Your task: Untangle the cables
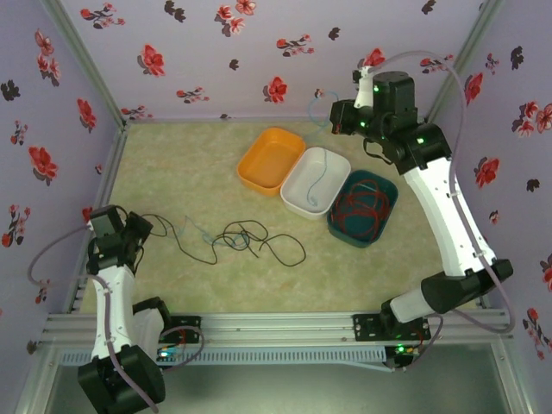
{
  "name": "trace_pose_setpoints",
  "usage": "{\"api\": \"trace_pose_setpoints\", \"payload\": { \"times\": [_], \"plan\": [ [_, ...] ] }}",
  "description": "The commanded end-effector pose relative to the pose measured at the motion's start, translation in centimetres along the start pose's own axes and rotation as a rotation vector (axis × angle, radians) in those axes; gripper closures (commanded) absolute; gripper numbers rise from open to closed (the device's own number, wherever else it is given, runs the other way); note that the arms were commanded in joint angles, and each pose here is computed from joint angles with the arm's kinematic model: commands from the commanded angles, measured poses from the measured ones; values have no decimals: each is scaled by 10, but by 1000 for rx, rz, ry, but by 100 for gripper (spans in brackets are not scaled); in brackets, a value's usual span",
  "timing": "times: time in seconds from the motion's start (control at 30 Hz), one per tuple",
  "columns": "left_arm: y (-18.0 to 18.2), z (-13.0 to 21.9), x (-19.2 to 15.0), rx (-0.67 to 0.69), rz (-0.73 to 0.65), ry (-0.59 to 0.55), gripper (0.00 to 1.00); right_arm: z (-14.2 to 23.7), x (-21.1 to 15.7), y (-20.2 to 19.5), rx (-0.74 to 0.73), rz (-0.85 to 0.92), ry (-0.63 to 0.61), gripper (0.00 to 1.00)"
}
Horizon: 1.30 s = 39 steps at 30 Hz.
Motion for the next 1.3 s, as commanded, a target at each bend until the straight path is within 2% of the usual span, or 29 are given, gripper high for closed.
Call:
{"api": "trace_pose_setpoints", "payload": {
  "times": [0.0,0.23,0.57,0.9,1.27],
  "plan": [
    [-8,8,7,-58,-18,-19,100,-2,-3,-11,-63,5,-2,100],
    [-11,11,8,-76,-11,-25,100,-20,-12,-26,-104,-14,46,100],
    [-14,14,10,-102,-10,-28,100,-70,-37,-58,-139,-101,180,100],
    [-19,20,11,-134,-19,-29,100,-126,-71,-109,-295,-166,345,100],
    [-29,28,12,-218,-30,-11,100,-185,-117,-151,-407,-202,524,92]
  ]
}}
Point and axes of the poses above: each hand's point on the last joint's axis, 136 mm out from that joint toward the fingers, its own z axis back along the fingers, its own y axis along the line the jaws close on, x = y × z, the point moved 9 cm from there along z, back along the fingers, and after that the axes turned 11 degrees about -z, right-handed, at the moved point
